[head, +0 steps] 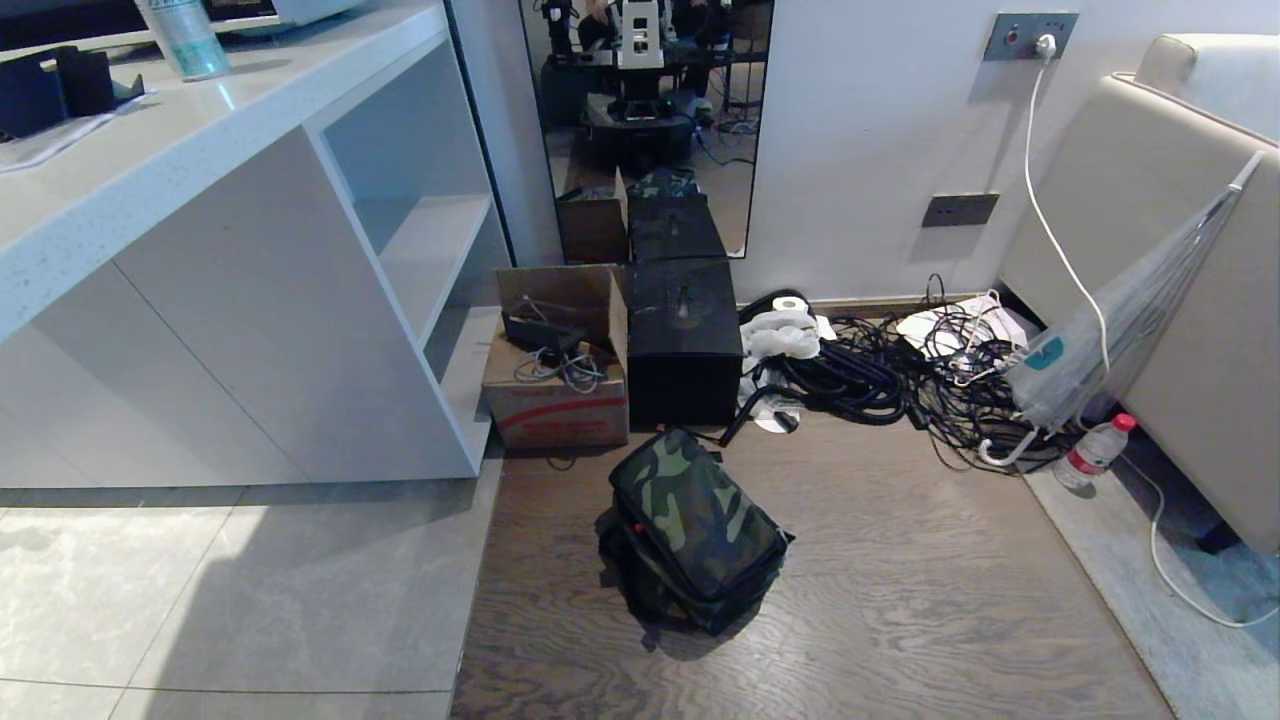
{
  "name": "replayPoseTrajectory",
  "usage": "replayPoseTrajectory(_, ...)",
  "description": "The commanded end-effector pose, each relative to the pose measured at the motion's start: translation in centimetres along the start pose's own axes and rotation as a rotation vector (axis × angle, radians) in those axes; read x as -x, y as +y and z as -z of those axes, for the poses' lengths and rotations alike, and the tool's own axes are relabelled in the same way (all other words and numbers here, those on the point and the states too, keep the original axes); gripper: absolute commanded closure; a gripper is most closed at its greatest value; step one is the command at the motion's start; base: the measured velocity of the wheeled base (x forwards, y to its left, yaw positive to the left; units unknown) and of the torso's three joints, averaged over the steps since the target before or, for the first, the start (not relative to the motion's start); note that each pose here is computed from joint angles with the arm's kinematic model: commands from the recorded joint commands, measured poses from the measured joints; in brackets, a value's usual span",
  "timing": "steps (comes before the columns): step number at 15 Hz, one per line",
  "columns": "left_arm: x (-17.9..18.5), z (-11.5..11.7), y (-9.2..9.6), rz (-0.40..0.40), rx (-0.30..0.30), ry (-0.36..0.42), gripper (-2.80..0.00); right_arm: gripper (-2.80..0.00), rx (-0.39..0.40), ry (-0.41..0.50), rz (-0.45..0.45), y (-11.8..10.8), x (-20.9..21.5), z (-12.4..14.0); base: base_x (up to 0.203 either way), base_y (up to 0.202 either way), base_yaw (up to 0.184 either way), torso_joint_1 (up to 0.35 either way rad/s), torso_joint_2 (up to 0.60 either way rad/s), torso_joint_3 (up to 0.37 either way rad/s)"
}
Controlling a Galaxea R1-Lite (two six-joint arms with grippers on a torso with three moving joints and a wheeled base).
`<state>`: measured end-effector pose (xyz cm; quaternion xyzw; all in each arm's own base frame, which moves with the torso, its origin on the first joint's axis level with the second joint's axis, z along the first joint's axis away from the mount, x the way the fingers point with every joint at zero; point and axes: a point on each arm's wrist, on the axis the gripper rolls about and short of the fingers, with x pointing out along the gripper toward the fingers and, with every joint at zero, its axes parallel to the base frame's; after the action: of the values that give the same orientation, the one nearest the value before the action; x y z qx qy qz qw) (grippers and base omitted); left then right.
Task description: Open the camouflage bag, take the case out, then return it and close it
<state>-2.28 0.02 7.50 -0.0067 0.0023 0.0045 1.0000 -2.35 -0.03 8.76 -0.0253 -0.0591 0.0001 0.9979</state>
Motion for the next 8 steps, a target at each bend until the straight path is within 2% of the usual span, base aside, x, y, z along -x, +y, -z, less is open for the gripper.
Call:
replayPoseTrajectory(1, 0.0, 0.0, 0.0, 0.0, 0.0, 0.0, 0.0, 0.0, 0.001, 0.042, -0.002, 0.06, -0.22, 1.13, 0.0, 0.0, 0.0, 0.004, 0.0, 0.203)
replayPoseTrajectory(8, 0.0, 0.0, 0.0, 0.0, 0.0, 0.0, 0.0, 0.0, 0.001, 0.042, -0.004, 0.06, -0.22, 1.13, 0.0, 0.0, 0.0, 0.004, 0.0, 0.2)
